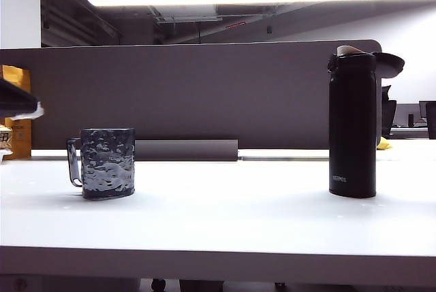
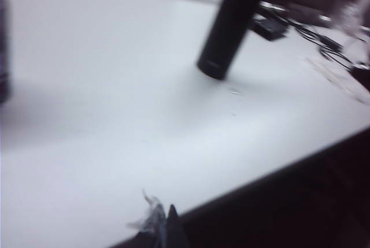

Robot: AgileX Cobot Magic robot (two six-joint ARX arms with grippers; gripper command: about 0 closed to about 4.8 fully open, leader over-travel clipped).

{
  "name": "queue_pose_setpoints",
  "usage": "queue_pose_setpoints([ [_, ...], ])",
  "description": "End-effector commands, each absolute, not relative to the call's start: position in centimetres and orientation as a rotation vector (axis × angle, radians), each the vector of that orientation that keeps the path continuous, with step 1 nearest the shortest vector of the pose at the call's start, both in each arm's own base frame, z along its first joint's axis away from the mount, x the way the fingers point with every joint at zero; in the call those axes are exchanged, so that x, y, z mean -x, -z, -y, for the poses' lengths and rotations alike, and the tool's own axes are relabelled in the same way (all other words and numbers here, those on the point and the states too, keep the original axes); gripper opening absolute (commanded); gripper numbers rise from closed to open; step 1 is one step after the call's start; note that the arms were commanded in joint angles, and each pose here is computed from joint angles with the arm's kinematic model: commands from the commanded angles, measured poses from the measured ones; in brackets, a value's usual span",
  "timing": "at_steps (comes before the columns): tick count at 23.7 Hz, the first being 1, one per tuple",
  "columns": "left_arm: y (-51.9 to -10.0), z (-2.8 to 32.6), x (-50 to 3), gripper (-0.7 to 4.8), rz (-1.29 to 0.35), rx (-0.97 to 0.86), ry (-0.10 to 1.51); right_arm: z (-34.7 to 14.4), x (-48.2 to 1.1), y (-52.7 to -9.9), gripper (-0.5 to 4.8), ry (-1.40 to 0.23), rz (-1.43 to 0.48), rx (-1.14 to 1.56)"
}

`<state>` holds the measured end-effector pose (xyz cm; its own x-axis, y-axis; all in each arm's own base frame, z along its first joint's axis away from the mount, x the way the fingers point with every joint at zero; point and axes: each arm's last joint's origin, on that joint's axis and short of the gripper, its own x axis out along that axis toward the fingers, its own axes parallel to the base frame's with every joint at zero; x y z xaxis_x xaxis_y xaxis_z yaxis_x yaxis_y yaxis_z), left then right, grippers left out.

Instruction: Pick up the black thermos, pour some water into the cup, then place the black thermos back on the table.

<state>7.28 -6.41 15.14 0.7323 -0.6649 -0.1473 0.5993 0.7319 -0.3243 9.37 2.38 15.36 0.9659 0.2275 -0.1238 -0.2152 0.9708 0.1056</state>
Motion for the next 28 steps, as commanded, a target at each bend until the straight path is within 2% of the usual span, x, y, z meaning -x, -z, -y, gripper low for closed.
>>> queue_pose_setpoints([
  [1,-15.3,5.2,-8.2,-0.05,-0.239,0.286,0.604,-2.4,-9.4,-15.3,-0.08,-0.227,-0.127,-0.095],
  [7,-15.3,1.9,-9.5,-0.05,-0.178,0.32,0.23,-2.4,-9.4,-15.3,-0.08,-0.227,-0.127,-0.096],
  [13,-15.4,-0.2,-9.6,-0.05,-0.131,0.336,0.02,-1.8,-9.5,-15.3,-0.08,-0.168,-0.124,-0.099],
  [19,-15.4,-0.2,-9.6,-0.05,-0.133,0.337,0.024,-0.2,-9.7,-15.3,-0.08,0.004,-0.114,-0.109],
  [28,-15.4,-0.2,-9.6,-0.05,-0.133,0.337,0.024,0.0,-9.7,-15.3,-0.08,0.027,-0.113,-0.11],
])
